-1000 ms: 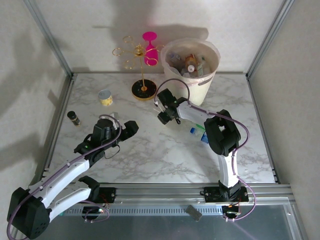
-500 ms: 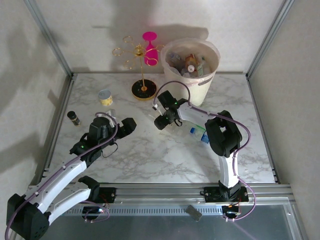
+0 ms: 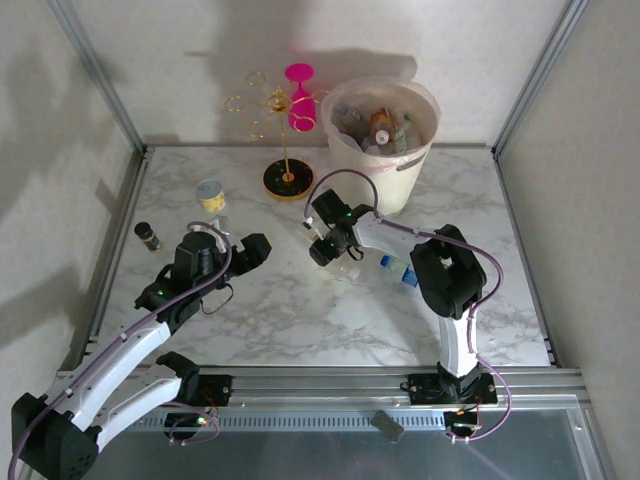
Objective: Put the plastic bottles in the bin
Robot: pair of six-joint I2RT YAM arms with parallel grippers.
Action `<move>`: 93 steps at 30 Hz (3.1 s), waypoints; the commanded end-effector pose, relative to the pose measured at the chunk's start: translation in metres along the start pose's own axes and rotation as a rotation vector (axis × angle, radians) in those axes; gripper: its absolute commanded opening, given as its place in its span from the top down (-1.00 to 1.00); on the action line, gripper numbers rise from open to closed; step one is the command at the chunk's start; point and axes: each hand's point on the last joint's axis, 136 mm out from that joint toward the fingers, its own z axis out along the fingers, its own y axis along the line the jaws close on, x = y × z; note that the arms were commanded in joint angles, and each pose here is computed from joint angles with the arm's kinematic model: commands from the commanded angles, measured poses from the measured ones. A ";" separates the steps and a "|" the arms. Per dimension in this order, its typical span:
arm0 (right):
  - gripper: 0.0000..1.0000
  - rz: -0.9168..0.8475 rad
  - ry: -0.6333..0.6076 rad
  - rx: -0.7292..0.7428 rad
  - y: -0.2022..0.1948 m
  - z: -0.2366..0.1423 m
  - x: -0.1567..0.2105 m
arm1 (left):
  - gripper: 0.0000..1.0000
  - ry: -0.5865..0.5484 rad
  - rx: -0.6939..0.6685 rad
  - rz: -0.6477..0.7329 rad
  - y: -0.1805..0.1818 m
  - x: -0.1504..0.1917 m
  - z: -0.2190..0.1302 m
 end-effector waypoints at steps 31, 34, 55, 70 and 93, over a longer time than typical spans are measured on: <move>0.05 0.429 -1.072 0.225 -0.187 -0.408 -0.147 | -0.79 0.006 0.314 0.143 -0.179 -0.089 0.024; 0.06 0.458 -1.048 0.253 -0.217 -0.395 -0.154 | -0.79 0.055 0.286 0.103 -0.159 -0.077 0.045; 0.07 0.407 -0.681 0.455 -0.268 -0.263 -0.151 | -0.80 0.089 0.158 0.114 -0.104 -0.047 0.063; -0.11 0.357 -0.531 0.405 -0.251 -0.193 -0.150 | -0.81 0.081 0.156 0.118 -0.102 -0.047 0.059; -0.22 0.415 -0.715 0.242 -0.231 -0.268 -0.166 | -0.81 0.029 0.159 0.133 -0.110 -0.060 0.045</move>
